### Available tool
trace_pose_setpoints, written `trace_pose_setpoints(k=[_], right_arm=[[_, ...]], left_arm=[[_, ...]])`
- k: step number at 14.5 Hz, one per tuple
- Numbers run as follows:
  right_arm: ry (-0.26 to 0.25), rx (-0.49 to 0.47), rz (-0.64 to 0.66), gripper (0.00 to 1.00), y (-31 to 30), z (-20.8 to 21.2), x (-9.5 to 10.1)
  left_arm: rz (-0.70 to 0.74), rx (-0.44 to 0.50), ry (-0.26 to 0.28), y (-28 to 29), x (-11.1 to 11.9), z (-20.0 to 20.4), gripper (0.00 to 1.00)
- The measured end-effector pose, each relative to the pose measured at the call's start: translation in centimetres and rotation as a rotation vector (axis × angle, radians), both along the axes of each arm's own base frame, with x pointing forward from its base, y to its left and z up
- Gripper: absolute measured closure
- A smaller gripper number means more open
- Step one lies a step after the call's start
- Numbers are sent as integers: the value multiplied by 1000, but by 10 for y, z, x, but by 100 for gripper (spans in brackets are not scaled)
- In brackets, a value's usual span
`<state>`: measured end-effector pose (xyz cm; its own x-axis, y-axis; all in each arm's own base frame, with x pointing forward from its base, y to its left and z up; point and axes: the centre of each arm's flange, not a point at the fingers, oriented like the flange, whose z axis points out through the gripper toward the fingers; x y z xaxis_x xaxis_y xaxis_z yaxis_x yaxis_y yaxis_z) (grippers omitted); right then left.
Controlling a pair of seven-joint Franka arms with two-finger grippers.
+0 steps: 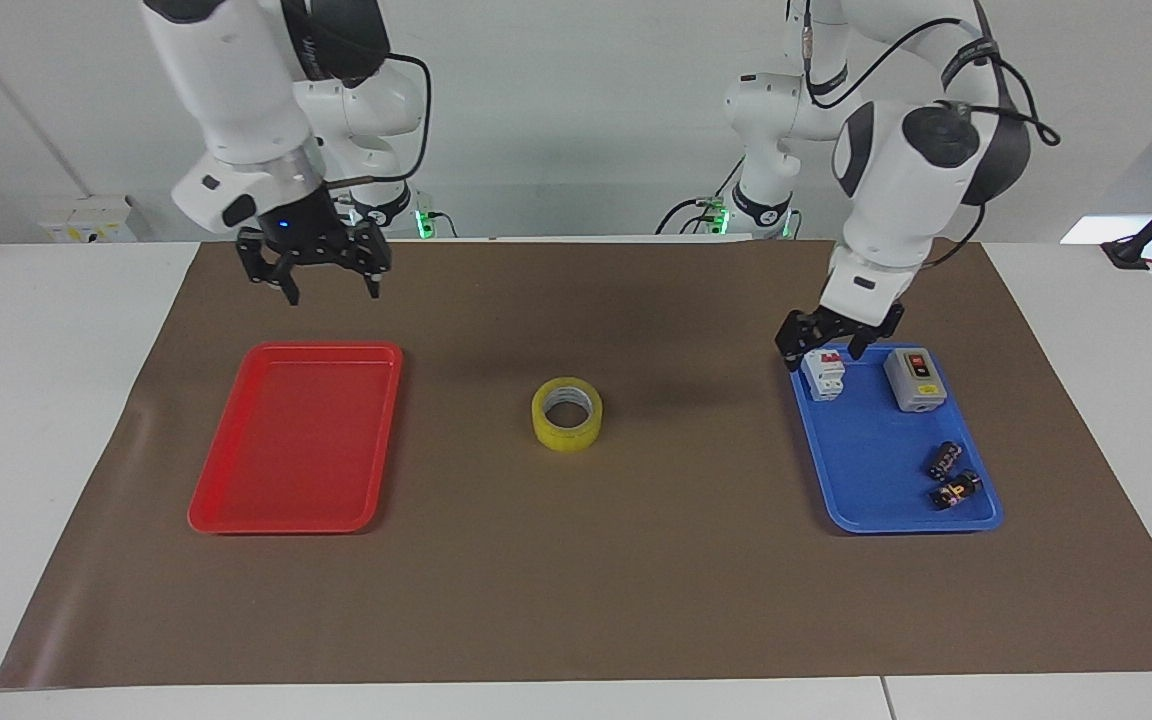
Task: Place and move tape with both arms
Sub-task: 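Return the left gripper to rest while the right gripper reaches the tape, then grasp the tape roll's rim with the right gripper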
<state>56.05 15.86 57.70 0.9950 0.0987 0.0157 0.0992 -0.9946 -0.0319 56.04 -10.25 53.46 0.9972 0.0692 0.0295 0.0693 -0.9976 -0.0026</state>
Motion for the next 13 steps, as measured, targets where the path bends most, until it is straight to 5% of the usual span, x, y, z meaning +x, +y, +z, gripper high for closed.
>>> trace_pose_setpoints(k=[6,13], right_arm=[[-11,39,50,0,116,-103,-1],[-38,35,107,0,137,-185,-29]], left_arm=[[-22,-22,-1,69,-7,89,0],[-24,-31,68,80,-11,65,0]])
